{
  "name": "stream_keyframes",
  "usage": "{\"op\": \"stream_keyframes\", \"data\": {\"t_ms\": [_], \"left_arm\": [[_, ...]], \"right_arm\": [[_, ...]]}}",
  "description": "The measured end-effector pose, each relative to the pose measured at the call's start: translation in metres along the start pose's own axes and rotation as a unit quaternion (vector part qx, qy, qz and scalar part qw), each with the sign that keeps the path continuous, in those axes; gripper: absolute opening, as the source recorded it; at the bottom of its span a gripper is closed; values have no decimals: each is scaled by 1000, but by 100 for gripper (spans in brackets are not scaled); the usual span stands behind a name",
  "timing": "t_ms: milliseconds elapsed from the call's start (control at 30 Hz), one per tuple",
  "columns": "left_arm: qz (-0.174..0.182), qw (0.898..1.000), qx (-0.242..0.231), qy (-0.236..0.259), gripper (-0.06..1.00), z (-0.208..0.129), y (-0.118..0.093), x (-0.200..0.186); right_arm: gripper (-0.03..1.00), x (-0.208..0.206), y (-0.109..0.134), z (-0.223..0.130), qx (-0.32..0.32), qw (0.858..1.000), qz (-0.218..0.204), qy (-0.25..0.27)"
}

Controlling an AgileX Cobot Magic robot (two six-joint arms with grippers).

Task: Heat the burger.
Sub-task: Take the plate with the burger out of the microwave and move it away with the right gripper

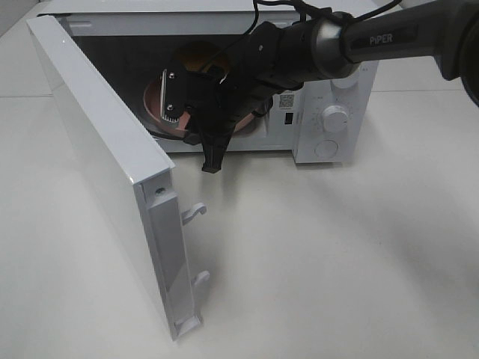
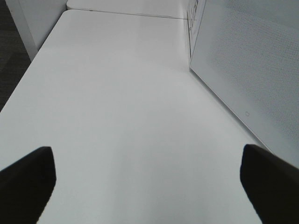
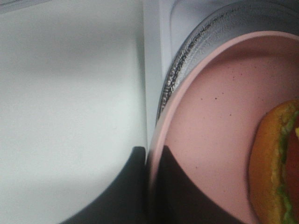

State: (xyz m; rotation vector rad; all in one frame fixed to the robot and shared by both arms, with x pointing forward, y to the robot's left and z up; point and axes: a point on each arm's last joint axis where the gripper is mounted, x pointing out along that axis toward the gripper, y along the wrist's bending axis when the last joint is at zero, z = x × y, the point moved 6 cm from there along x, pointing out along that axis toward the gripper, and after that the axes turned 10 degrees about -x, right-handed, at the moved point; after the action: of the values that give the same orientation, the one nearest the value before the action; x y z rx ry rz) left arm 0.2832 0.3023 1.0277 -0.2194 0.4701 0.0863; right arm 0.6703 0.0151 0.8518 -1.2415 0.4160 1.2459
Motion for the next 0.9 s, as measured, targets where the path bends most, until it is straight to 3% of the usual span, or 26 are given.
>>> {"op": "stream_keyframes", "data": {"t_ms": [433, 900], "left_arm": [[0, 1000, 0, 0, 99, 0, 0, 0], [0, 1000, 0, 0, 99, 0, 0, 0]], "right_arm": [[5, -17, 11, 8, -42, 998, 48, 9], [5, -46, 35, 1, -80, 995, 49, 23]]}}
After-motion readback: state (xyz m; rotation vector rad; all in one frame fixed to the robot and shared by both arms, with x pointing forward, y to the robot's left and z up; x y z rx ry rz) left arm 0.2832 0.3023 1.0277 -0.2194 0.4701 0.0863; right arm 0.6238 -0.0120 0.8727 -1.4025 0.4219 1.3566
